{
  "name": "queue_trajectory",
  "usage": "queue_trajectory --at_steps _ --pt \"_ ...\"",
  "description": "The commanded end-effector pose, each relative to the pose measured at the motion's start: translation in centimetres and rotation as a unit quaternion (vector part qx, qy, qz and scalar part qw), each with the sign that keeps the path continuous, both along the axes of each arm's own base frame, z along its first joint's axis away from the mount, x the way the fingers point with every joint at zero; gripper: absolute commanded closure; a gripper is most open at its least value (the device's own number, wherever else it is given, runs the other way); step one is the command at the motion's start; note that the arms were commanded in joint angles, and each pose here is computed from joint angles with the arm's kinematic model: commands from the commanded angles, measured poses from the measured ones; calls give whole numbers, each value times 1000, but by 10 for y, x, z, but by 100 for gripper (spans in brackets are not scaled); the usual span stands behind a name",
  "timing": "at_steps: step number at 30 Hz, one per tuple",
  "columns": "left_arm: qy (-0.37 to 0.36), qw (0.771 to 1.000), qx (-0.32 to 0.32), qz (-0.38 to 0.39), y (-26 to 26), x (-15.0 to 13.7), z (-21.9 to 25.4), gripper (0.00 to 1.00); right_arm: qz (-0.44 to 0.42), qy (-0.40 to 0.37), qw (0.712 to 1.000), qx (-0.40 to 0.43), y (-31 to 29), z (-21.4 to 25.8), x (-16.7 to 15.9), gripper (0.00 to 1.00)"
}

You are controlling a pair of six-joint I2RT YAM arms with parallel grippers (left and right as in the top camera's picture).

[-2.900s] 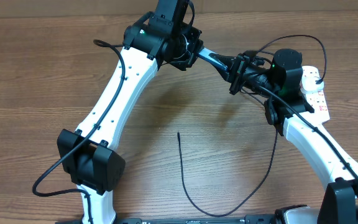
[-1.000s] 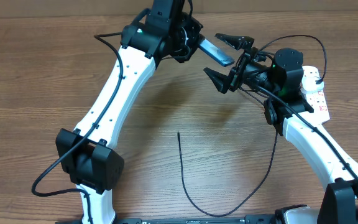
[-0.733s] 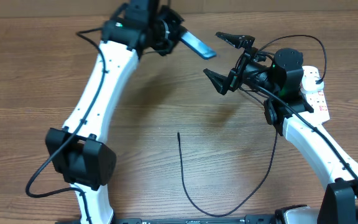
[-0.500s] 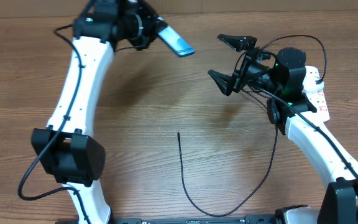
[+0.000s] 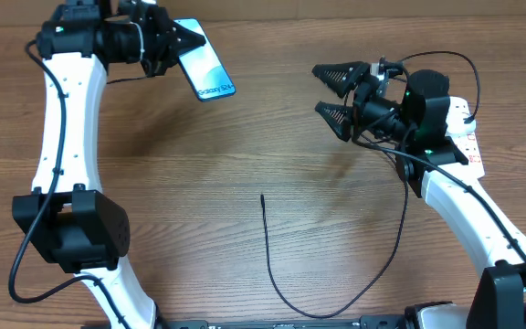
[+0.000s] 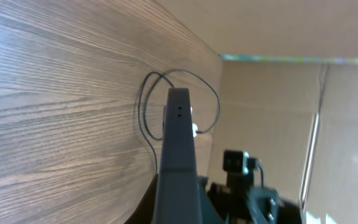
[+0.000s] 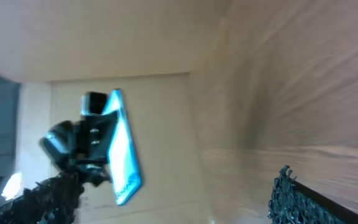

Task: Plug charger to phone and switch on socket
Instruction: 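Lower the right gripper over the black cable's connector end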

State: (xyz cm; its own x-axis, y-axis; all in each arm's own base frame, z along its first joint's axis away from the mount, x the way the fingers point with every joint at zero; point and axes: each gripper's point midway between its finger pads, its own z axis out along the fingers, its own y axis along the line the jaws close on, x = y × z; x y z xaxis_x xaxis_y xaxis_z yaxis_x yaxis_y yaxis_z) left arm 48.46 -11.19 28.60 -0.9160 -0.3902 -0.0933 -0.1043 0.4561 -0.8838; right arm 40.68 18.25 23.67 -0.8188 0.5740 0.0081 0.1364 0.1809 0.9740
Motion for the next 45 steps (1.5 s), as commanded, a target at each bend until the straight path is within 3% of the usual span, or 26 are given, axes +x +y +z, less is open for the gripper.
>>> queue_trajectory --at_steps 1,8,17,30,45 --pt "-55 997 -22 -51 -4 -9 18 96 12 -69 995 -70 -3 13 6 0" --pt "-64 996 -17 -55 -3 -9 18 96 9 -50 963 -265 -15 -12 0 0" --pt "-61 996 -16 -63 -7 -6 9 96 88 13 883 -460 5 -84 -57 0" --pt "-69 995 16 -66 -13 -3 -2 96 232 37 811 -536 79 -165 -122 0" --pt "-84 993 18 -82 -20 -5 -1 96 273 61 759 -589 86 -218 -144 11"
